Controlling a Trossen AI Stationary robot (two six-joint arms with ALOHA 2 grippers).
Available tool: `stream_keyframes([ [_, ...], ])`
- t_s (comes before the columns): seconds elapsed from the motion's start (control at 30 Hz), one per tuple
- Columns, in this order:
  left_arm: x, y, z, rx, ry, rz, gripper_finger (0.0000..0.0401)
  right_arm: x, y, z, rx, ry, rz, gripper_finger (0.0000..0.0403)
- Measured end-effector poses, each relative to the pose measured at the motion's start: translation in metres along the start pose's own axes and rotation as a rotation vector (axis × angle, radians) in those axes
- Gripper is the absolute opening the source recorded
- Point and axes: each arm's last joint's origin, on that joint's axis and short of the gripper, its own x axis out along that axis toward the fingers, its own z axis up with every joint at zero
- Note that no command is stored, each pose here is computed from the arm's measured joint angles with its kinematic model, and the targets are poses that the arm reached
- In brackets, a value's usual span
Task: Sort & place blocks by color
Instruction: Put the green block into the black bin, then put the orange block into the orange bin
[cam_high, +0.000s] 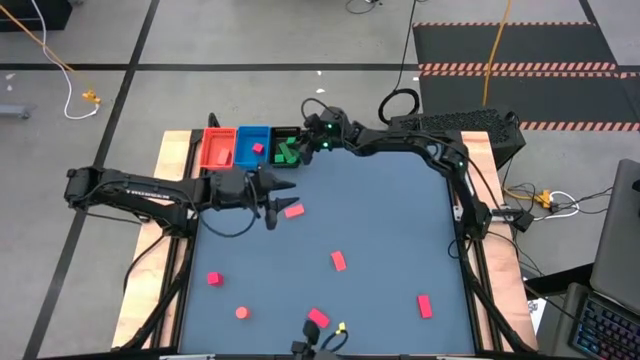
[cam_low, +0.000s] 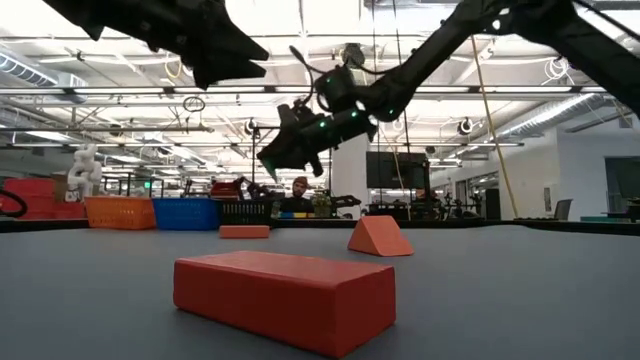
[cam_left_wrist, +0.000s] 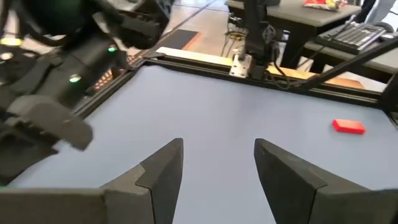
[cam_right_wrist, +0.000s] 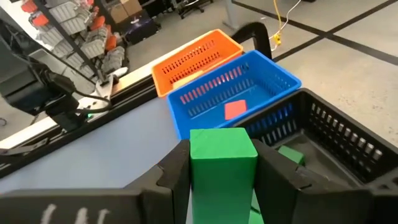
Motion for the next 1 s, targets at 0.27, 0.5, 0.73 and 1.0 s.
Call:
stream_keyframes([
  [0.27, -0.0008, -0.0063, -0.0039, 0.002, 0.033, -0.024, 0.0200, 0.0096, -0.0034, 0.0013, -0.004, -0.012, -0.001, 0.0124],
  [0.5, -0.0010, -0.0068, -0.0057, 0.001, 0.050, -0.020, 0.0200, 0.0093, -0.0060, 0.0019, 0.013, -0.028, -0.055, 0.0181],
  [0.73, -0.0010, -0.0066, -0.0059, 0.002, 0.051, -0.019, 0.0200, 0.0098, -0.0046, 0.0018, 0.011, -0.030, -0.054, 0.0223],
  [1.0, -0.0011, -0.0064, -0.0073, 0.006, 0.066, -0.017, 0.0200, 0.0076, -0.0012, 0.0017, 0.053, 0.016, 0.025, 0.0227],
])
